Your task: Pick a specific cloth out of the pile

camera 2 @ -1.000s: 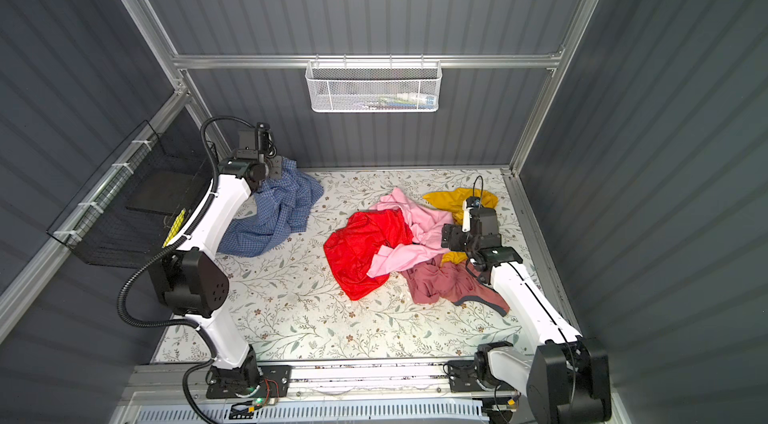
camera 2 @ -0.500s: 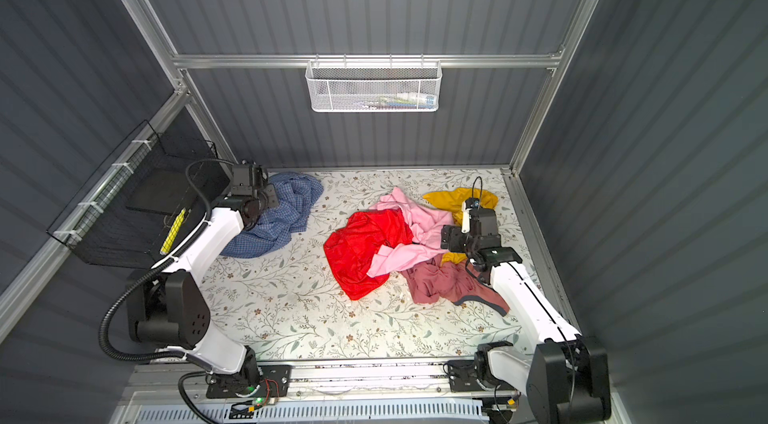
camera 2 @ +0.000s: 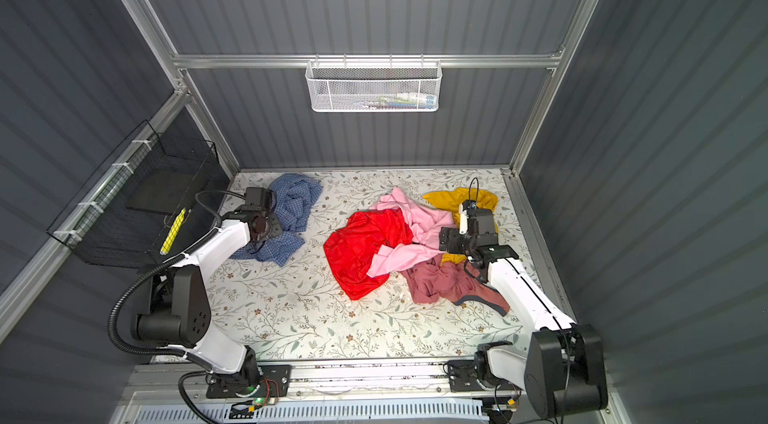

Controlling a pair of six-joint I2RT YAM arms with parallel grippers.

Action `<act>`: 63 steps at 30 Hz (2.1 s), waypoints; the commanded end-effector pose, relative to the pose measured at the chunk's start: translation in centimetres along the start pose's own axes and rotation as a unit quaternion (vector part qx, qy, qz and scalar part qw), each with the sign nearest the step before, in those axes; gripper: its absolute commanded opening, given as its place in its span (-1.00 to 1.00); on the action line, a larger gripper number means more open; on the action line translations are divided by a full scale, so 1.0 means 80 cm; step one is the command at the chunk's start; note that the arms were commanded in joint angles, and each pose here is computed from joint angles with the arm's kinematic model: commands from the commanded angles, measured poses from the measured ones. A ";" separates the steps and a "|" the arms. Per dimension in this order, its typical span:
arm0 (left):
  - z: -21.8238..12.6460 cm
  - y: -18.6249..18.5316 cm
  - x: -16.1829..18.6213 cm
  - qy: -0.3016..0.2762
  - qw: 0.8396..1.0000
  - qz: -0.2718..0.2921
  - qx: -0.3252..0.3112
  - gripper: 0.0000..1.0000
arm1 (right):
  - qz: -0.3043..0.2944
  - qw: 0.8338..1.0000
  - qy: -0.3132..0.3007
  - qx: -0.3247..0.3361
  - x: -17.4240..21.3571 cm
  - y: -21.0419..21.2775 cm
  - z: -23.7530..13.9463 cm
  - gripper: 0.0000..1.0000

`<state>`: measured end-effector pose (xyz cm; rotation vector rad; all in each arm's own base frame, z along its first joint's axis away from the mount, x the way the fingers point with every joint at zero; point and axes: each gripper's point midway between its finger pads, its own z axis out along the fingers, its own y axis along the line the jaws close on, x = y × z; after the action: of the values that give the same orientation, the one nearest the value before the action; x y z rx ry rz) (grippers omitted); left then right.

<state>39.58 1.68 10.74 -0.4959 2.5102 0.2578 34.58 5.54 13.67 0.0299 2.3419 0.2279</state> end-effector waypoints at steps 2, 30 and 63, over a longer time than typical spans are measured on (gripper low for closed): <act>0.000 0.033 -0.005 0.010 0.998 0.000 -0.054 -0.10 | -0.007 1.000 0.008 -0.002 0.003 0.002 -0.001 0.84; -0.105 0.035 -0.027 -0.040 0.993 0.103 -0.050 0.82 | -0.034 0.999 0.022 0.026 -0.006 -0.008 0.004 0.89; 0.099 -0.157 0.007 0.131 0.945 0.298 0.042 0.96 | -0.051 0.998 0.000 0.030 -0.044 -0.002 -0.022 0.98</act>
<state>49.67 -7.40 4.65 0.3044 2.7802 0.2778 35.74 4.75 16.45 -0.0418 2.3422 0.1235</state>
